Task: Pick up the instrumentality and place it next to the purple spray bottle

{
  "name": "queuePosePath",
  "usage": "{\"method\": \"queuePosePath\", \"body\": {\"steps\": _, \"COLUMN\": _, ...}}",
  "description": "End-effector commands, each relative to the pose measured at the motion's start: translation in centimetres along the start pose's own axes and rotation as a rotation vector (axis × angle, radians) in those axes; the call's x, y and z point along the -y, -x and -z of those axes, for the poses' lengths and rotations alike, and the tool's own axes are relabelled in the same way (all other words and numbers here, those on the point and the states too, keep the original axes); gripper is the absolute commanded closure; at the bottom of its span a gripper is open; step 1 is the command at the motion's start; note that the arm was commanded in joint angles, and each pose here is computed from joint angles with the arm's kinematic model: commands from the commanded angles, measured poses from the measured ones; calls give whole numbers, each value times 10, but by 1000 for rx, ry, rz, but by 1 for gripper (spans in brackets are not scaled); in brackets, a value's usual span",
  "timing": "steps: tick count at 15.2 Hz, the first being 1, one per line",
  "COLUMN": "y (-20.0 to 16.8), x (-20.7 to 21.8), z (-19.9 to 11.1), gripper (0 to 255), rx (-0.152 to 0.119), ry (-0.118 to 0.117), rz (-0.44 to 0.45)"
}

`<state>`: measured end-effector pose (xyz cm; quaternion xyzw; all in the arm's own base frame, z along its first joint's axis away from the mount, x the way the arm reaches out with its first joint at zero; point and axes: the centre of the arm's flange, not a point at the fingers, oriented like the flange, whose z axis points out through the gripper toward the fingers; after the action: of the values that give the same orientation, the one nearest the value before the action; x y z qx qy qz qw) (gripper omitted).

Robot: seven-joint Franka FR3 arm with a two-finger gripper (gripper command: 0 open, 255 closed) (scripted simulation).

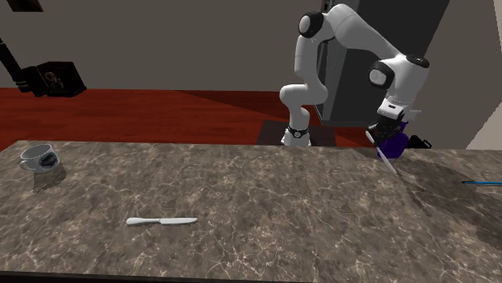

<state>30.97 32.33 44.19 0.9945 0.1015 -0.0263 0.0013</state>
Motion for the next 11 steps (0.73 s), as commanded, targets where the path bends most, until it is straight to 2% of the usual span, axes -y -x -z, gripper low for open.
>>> {"method": "queuePosePath", "body": {"steps": 1, "y": 0, "x": 0, "z": -11, "gripper": 255, "rx": -1, "ry": 0, "rz": 0}}
{"method": "queuePosePath", "body": {"steps": 11, "y": -3, "x": 0, "z": -64, "gripper": 255, "rx": -1, "ry": 0, "rz": 0}}
